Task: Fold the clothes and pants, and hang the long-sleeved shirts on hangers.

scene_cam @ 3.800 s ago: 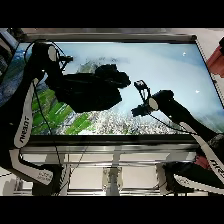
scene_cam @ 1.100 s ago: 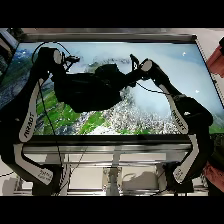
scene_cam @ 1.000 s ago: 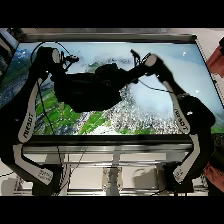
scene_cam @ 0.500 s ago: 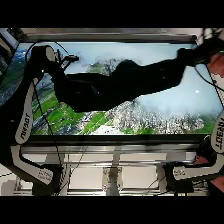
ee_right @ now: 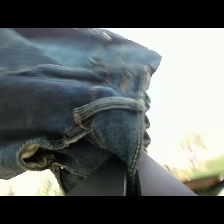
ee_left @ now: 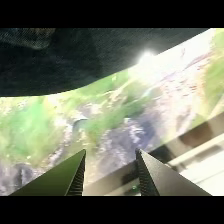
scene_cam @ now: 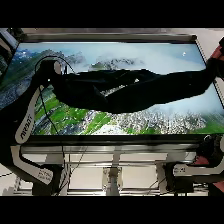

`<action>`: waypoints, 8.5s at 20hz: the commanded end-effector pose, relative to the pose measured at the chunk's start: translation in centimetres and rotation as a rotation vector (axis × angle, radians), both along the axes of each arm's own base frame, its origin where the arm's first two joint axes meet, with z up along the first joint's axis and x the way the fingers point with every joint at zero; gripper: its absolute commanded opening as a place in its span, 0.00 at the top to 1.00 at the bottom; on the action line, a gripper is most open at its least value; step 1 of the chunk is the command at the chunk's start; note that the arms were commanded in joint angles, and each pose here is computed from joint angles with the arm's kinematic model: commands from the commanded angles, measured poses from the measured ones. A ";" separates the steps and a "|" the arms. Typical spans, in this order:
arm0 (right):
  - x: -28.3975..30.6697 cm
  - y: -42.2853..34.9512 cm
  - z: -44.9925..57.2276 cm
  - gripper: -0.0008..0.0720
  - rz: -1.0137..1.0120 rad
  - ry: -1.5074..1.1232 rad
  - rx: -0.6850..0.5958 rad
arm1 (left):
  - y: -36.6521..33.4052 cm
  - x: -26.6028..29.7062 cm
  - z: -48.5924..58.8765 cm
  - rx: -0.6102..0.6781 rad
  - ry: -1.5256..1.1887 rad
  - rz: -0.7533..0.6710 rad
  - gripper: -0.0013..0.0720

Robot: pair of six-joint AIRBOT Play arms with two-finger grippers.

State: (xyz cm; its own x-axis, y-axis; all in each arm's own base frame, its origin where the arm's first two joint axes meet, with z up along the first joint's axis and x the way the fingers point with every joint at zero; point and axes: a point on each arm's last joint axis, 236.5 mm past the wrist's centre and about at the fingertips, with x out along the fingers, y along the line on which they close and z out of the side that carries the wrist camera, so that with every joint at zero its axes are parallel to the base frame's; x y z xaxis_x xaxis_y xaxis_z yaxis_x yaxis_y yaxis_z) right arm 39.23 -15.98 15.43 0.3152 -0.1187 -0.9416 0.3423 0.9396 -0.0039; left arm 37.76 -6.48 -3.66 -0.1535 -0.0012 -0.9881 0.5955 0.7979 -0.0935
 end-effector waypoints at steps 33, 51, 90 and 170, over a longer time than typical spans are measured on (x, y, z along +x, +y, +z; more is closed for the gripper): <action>-2.2 3.8 -10.6 0.96 0.017 0.136 0.328 | 6.8 11.7 5.3 0.418 -0.552 -0.199 0.95; -6.6 4.4 -9.2 0.96 0.096 0.176 0.258 | 25.2 -10.1 9.4 0.329 -0.503 0.366 0.95; -5.0 4.3 -8.5 0.28 0.010 -0.093 0.297 | 9.3 19.4 5.4 -0.640 -0.529 0.740 0.23; 15.3 8.1 -20.2 0.97 -0.016 -0.158 0.287 | 29.5 7.1 3.9 0.124 -0.343 0.879 0.95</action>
